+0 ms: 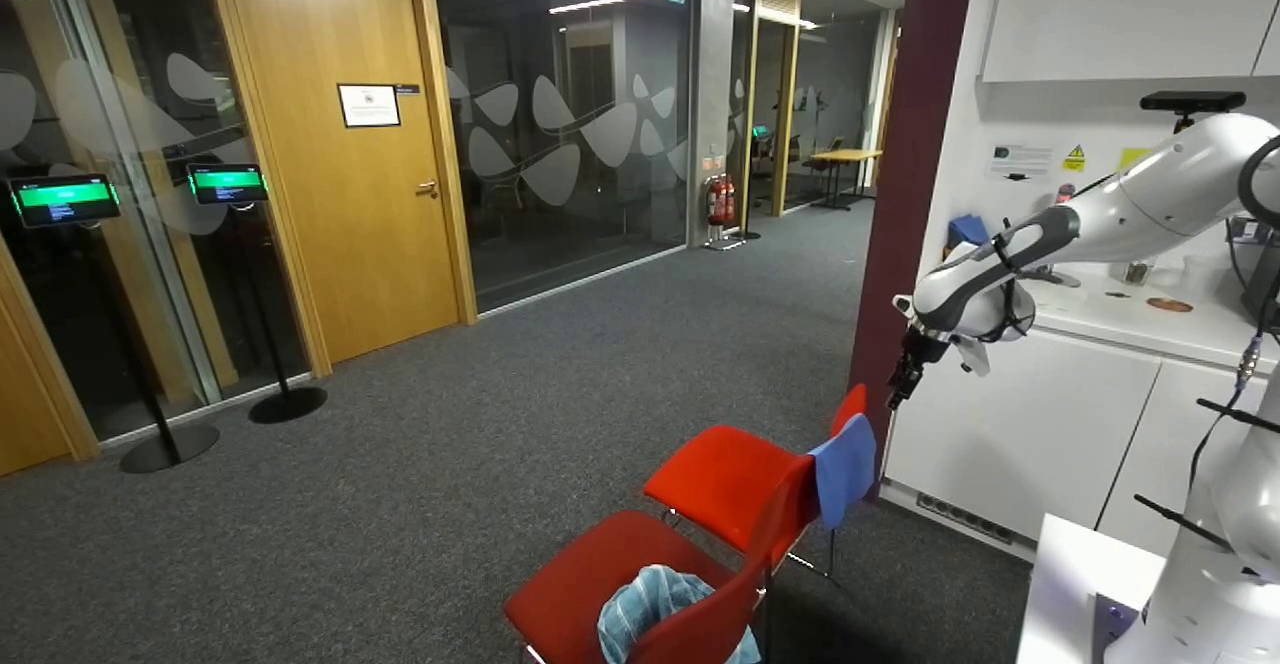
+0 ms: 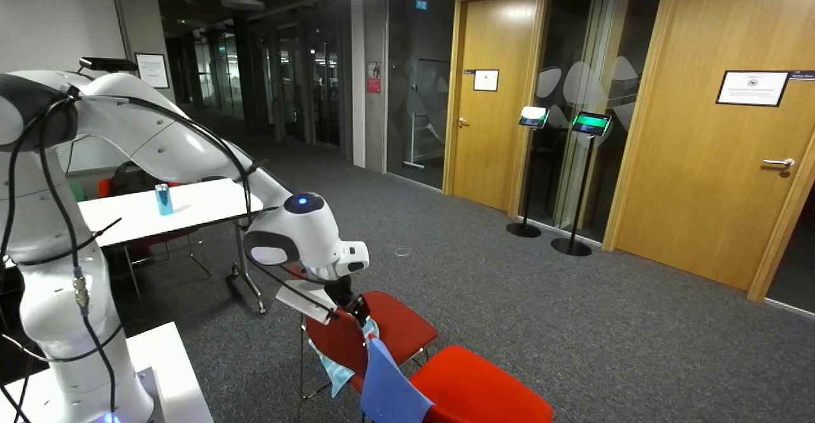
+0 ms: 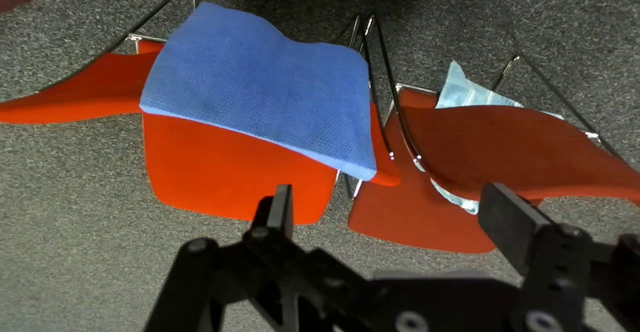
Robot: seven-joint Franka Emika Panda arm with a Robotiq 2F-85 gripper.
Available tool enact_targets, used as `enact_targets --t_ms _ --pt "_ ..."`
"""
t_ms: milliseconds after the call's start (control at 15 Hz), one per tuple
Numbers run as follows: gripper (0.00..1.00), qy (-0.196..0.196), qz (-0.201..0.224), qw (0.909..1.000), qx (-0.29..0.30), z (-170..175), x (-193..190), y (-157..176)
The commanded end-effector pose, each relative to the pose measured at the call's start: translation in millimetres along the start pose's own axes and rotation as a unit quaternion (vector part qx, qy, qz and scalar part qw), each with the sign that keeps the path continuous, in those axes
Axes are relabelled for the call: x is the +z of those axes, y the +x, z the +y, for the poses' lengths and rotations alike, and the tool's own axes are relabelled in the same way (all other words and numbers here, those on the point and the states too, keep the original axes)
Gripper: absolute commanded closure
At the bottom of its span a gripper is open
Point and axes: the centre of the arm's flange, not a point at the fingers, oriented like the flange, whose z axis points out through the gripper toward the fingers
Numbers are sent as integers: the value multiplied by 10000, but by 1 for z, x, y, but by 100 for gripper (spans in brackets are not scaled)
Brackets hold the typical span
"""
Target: Put the towel on the seat
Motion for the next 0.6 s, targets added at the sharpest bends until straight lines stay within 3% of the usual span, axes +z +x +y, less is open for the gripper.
enact_targets --t_ms 0,533 --pt "0 142 13 9997 181 54 39 13" --pt "0 899 -514 9898 976 109 145 -11"
